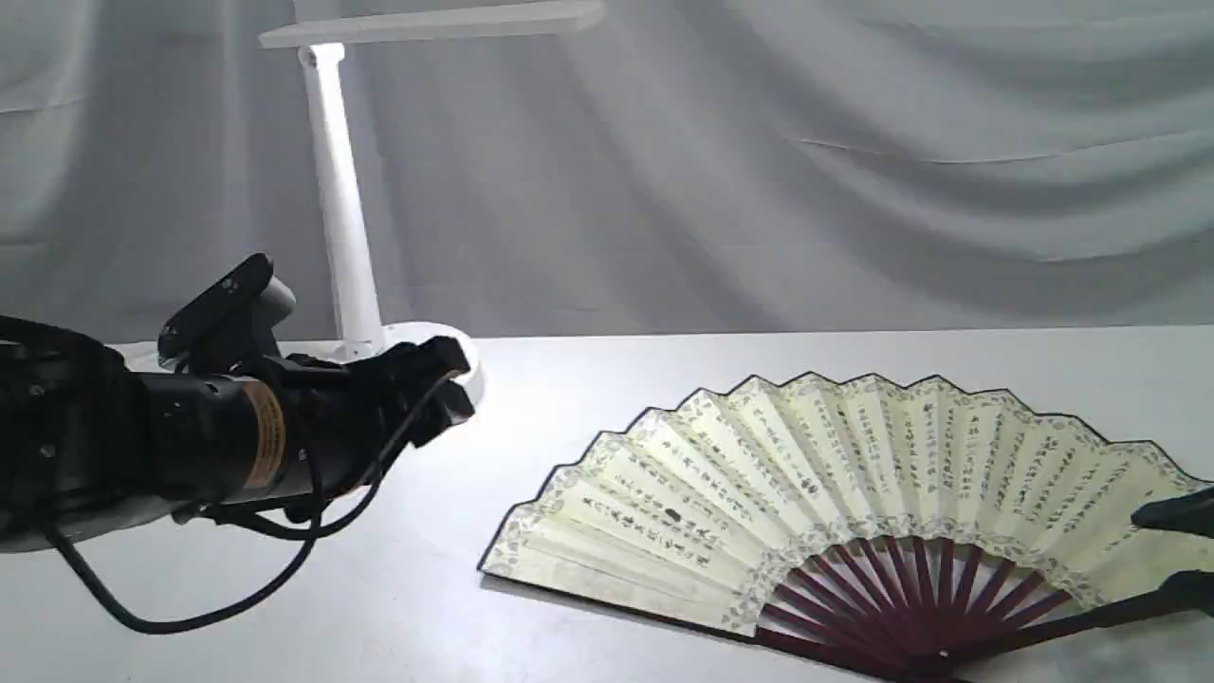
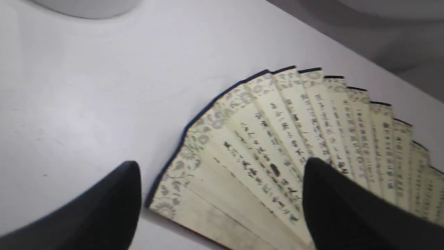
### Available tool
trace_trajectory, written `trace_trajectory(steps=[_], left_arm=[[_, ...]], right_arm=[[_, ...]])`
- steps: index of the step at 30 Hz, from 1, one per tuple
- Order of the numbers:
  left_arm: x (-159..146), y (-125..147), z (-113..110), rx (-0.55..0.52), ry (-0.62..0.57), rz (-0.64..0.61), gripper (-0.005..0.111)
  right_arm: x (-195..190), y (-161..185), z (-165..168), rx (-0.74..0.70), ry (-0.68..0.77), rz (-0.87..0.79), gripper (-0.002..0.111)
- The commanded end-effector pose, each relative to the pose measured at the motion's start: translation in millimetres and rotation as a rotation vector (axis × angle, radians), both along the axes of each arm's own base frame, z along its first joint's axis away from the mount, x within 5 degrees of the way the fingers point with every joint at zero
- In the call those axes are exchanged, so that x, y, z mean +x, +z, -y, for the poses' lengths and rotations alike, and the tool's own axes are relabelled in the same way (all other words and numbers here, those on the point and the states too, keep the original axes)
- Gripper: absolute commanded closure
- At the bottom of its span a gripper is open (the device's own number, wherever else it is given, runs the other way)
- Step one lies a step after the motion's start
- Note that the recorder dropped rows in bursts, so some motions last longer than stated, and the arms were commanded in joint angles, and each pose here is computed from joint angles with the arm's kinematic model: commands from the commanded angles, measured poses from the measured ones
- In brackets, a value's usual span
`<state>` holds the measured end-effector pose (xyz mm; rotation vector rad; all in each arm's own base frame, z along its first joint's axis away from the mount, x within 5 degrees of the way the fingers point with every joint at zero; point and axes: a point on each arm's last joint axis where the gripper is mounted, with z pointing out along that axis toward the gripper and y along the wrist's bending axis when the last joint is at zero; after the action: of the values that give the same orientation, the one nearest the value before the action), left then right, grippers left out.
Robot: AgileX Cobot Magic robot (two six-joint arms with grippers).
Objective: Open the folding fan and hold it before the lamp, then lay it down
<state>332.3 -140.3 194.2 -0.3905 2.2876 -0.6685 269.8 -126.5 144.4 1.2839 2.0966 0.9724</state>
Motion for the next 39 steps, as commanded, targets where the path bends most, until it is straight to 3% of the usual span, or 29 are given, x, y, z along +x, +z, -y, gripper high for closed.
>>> trace_trajectory(steps=[1, 9, 13, 19, 21, 26, 30, 36, 39], left_arm=[[0.3, 2.5, -5.0, 0.043, 0.024, 0.001, 0.043], [0.9, 0.7, -11.2, 0.201, -0.019, 0.029, 0.055], [1.1, -0.7, -15.9, 0.252, 0.005, 0.020, 0.077], [1.0, -0.2, -16.4, 0.391, -0.116, 0.071, 0.107], [2.2, 1.2, -17.4, 0.451, -0.149, 0.089, 0.107], [6.4, 12.1, -29.5, 0.568, -0.060, 0.055, 0.107], [9.2, 25.7, -35.1, 0.711, -0.096, 0.046, 0.107], [3.7, 41.2, -37.4, 0.674, -0.151, -0.033, 0.107], [-0.4, 48.0, -46.8, 0.604, -0.149, -0.069, 0.107]], right_arm=[[-4.4, 2.4, -4.5, -0.043, 0.102, -0.021, 0.067], [-6.2, 34.4, -9.6, -0.114, 0.209, 0.061, 0.070], [-5.0, 70.0, -10.0, -0.198, 0.276, 0.134, 0.072], [-3.9, 105.0, -12.7, -0.303, 0.318, 0.197, 0.076], [-1.0, 107.8, -18.5, -0.343, 0.379, 0.177, 0.076], [8.6, 113.9, -39.7, -0.479, 0.569, 0.085, 0.076], [17.7, 122.0, -58.1, -0.581, 0.688, 0.050, 0.076], [26.5, 129.8, -78.1, -0.664, 0.780, 0.069, 0.076], [26.8, 127.7, -83.5, -0.703, 0.814, 0.044, 0.076]])
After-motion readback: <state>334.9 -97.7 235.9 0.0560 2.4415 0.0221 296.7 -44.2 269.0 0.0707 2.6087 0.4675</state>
